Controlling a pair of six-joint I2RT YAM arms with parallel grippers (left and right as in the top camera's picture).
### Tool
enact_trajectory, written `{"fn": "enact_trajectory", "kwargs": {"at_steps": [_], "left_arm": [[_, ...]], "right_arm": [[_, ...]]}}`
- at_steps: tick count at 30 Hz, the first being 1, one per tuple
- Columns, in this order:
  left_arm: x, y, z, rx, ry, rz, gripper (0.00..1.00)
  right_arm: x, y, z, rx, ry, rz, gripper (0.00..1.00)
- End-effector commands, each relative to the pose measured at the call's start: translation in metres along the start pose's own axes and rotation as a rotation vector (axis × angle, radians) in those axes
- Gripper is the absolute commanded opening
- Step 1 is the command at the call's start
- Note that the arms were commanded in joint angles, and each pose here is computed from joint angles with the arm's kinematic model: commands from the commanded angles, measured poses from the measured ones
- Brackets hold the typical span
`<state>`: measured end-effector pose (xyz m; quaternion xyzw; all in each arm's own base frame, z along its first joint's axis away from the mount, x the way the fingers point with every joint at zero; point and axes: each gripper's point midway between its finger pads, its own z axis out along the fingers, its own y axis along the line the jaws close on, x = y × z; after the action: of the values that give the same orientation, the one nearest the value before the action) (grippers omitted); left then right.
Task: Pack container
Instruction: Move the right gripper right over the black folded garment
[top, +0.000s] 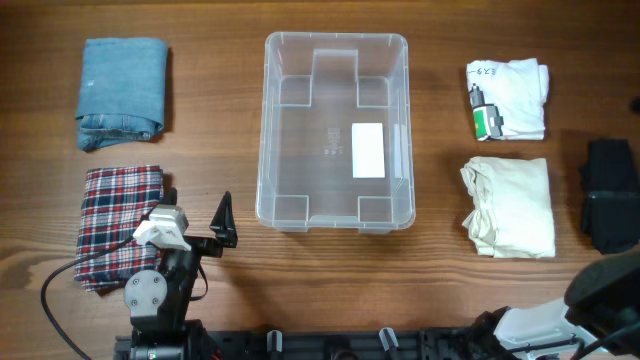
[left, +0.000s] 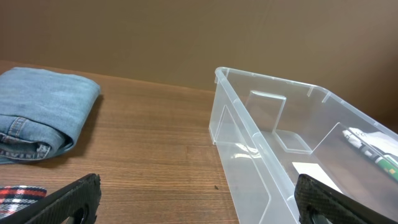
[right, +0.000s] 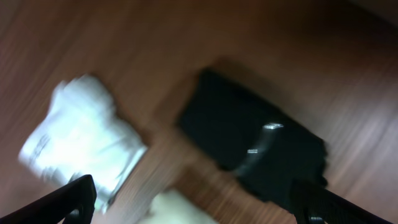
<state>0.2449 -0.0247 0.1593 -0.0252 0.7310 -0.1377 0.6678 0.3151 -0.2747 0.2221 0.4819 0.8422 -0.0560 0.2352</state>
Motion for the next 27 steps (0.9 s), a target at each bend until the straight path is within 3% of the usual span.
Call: {"fn": "enact_trajectory", "kwargs": {"at_steps": [1,11,23,27], "left_arm": [[0.002,0.004,0.000,-0.017,0.003,0.018,1.00],[0.002,0.004,0.000,-0.017,0.003,0.018,1.00],[0.002,0.004,0.000,-0.017,0.003,0.018,1.00],[0.002,0.004,0.000,-0.017,0.003,0.018,1.00]], "right_arm": [[0.008,-0.041,0.017,0.098,0.034,0.214,1.00],[0.047,-0.084,0.064,0.173,0.112,0.390,1.00],[0.075,-0.085,0.097,0.140,0.154,0.298,1.00],[0.082,-0.070,0.106,0.037,0.179,0.226,1.00]]}}
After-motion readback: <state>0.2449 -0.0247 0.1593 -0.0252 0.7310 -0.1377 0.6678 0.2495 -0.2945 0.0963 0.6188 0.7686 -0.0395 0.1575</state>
